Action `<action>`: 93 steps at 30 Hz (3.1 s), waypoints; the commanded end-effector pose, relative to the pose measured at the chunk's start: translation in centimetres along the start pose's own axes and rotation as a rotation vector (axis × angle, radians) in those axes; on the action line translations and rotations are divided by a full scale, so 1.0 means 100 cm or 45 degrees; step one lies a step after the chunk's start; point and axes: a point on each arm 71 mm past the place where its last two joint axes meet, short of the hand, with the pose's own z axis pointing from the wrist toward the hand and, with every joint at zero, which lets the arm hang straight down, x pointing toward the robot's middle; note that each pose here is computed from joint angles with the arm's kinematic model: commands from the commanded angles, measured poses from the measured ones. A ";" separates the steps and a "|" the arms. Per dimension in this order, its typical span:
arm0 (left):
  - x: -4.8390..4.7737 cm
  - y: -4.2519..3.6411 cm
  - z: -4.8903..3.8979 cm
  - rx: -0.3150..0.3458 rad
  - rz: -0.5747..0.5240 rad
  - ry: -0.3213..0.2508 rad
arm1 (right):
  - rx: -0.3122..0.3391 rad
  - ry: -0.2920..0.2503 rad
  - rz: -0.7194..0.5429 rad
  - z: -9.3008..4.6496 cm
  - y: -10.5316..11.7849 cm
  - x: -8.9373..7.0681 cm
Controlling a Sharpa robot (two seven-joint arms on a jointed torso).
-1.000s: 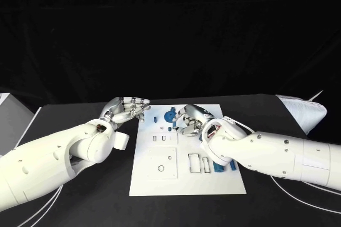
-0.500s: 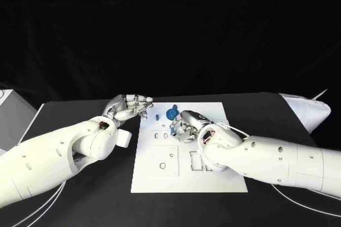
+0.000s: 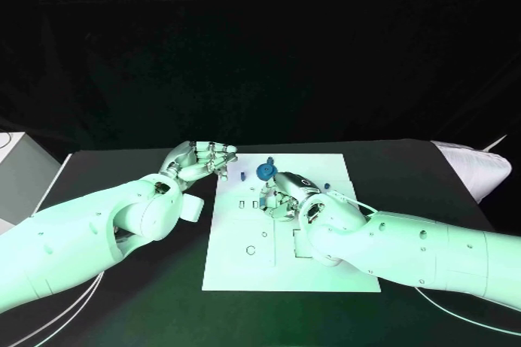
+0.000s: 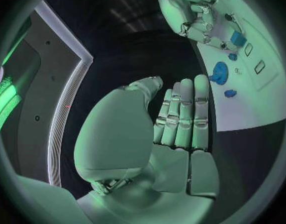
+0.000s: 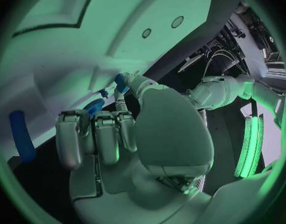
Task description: Assemble the parts on the task board
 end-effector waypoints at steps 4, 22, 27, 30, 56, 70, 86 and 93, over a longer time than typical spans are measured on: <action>0.0020 -0.0013 0.0000 0.006 -0.001 0.016 | -0.016 -0.018 -0.026 0.000 0.001 0.002; 0.0005 -0.0014 -0.0007 0.004 0.001 0.013 | -0.018 -0.018 -0.031 0.002 -0.003 0.004; 0.0004 -0.0014 -0.0007 0.005 0.001 0.013 | -0.022 -0.018 -0.029 0.002 -0.003 0.005; 0.0004 -0.0014 -0.0007 0.004 0.001 0.014 | -0.026 -0.024 -0.026 0.002 -0.003 0.004; -0.0003 -0.0004 -0.0009 -0.012 0.011 0.020 | -0.047 -0.048 -0.013 0.000 -0.005 0.001; 0.0034 0.0093 0.0042 -0.133 0.172 0.032 | -0.146 -0.096 0.085 -0.021 -0.008 -0.020; 0.0235 0.0253 0.0193 -0.584 0.579 0.264 | -0.082 -0.206 0.376 -0.022 -0.050 -0.111; 0.0302 0.0143 0.0390 -0.762 0.723 0.372 | -0.007 -0.242 0.424 -0.014 -0.071 -0.141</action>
